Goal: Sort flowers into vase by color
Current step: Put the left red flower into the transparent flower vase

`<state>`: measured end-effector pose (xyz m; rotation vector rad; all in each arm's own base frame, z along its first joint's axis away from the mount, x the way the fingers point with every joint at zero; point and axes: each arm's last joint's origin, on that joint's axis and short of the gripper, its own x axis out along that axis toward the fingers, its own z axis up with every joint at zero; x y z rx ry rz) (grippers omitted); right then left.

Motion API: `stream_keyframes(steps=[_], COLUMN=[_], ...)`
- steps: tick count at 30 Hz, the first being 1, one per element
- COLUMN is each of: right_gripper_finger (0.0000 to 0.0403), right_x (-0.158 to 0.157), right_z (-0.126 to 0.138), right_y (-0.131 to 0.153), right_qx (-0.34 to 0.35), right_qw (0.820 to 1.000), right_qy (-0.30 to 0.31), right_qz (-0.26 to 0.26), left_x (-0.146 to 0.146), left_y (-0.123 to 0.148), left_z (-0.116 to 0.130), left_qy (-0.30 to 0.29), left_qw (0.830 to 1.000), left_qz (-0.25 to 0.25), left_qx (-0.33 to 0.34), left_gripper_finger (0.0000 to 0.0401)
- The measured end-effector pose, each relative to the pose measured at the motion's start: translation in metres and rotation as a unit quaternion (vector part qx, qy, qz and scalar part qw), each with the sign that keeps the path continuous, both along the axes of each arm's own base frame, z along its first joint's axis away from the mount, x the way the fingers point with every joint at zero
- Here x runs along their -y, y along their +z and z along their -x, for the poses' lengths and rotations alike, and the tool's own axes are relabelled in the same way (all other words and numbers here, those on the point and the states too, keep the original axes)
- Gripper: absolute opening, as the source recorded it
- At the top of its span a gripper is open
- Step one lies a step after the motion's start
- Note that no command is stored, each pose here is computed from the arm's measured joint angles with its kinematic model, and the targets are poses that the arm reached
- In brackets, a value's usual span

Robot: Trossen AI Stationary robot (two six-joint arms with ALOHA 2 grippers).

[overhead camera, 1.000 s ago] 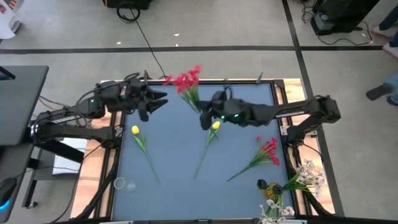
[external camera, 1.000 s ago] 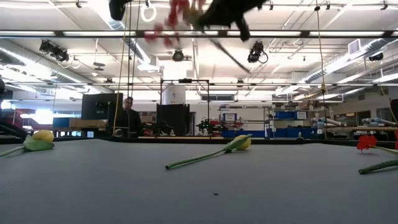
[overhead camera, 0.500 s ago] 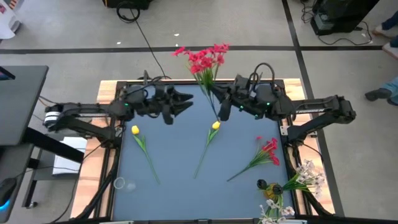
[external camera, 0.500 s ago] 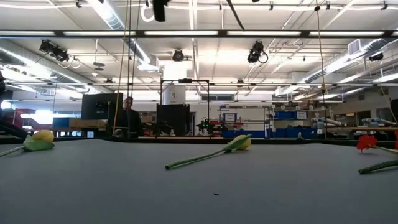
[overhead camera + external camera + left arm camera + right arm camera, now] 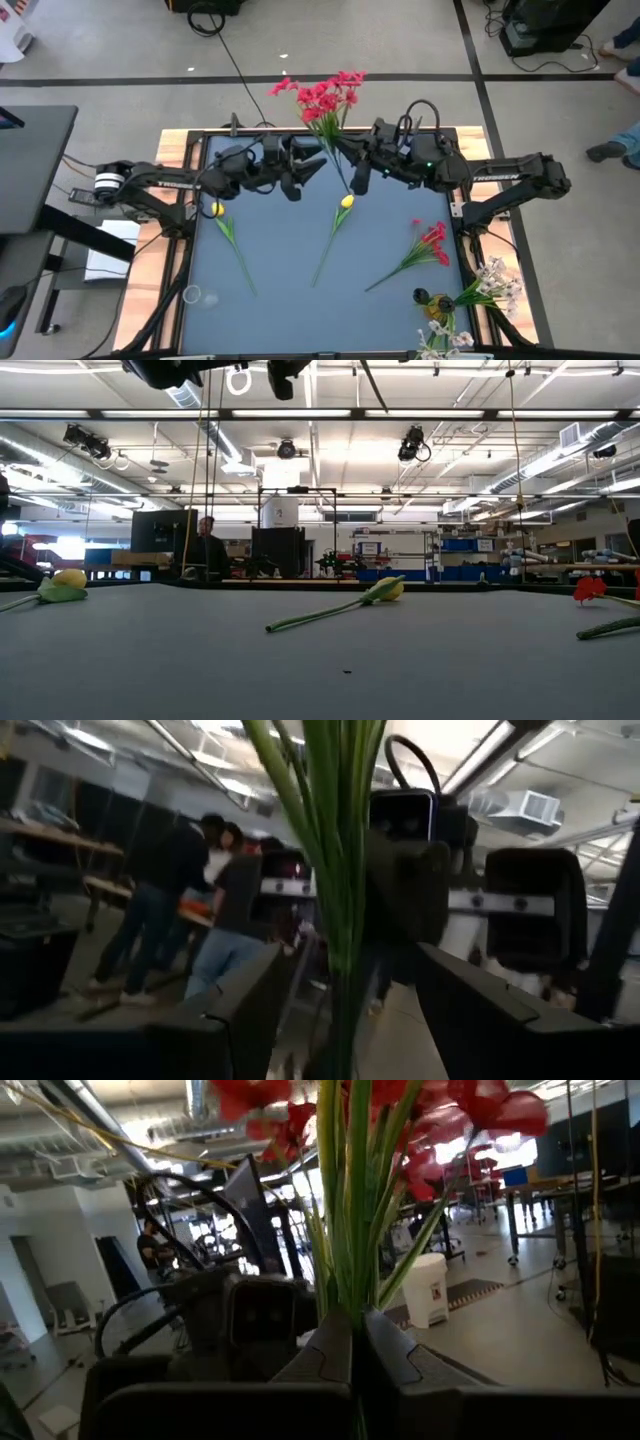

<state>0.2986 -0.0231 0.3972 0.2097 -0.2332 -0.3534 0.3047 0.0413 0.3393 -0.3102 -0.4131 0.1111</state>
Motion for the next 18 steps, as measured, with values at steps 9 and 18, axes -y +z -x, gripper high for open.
stream_keyframes(steps=[9,18], right_gripper_finger=[0.0009,0.0009], right_x=[0.008,0.012], right_z=[-0.001,-0.001], right_y=[-0.002,-0.003], right_qx=[-0.003,-0.014], right_qw=[1.000,1.000], right_qy=[0.018,0.027], right_qz=[-0.006,-0.003], left_x=[-0.007,-0.019], left_y=[-0.002,0.007], left_z=[-0.004,-0.026], left_qy=[0.016,0.019], left_qw=[1.000,0.998], left_qz=[-0.004,0.001], left_qx=[0.001,-0.051], left_gripper_finger=[0.0226,0.0203])
